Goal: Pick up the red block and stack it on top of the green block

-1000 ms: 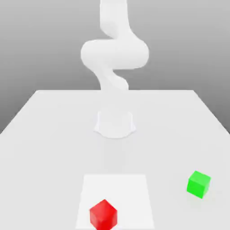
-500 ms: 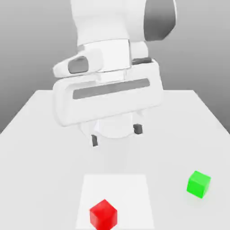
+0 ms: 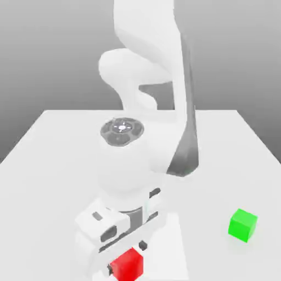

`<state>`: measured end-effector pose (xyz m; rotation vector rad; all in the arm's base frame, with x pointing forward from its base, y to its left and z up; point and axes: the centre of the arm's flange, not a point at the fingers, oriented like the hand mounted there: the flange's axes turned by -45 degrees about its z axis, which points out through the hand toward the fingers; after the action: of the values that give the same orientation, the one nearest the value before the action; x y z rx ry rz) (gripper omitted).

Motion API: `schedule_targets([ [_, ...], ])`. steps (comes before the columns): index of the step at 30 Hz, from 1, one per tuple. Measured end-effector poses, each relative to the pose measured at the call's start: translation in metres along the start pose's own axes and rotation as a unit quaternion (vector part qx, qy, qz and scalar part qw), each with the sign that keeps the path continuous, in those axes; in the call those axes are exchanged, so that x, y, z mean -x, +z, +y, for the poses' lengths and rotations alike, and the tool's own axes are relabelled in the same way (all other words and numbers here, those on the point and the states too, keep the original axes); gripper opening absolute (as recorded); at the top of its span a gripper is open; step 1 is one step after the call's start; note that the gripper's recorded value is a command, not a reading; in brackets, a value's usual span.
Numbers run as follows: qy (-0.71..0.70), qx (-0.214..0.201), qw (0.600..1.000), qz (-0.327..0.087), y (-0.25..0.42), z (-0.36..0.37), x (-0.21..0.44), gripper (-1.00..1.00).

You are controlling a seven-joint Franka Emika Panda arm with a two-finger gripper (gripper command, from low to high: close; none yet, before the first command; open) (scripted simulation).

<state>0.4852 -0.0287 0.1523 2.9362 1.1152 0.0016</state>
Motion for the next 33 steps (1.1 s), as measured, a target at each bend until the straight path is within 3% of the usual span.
schedule_targets([
  [5, 0.0, -0.001, 1.0, -0.001, 0.002, 0.0, 0.0, -1.0],
  [10, -0.007, -0.002, 1.0, 0.0, -0.052, -0.007, -0.004, -1.0],
  [16, -0.142, -0.012, 0.99, 0.0, -0.074, -0.149, -0.072, -1.0],
  [20, -0.277, -0.004, 0.961, -0.001, -0.083, -0.291, -0.095, -1.0],
  [24, -0.28, -0.001, 0.96, 0.0, -0.043, -0.299, -0.093, -1.0],
  [25, -0.28, -0.001, 0.96, -0.001, -0.034, -0.299, -0.093, 1.0],
  [33, -0.28, -0.001, 0.96, 0.0, -0.041, -0.299, -0.093, 1.0],
])
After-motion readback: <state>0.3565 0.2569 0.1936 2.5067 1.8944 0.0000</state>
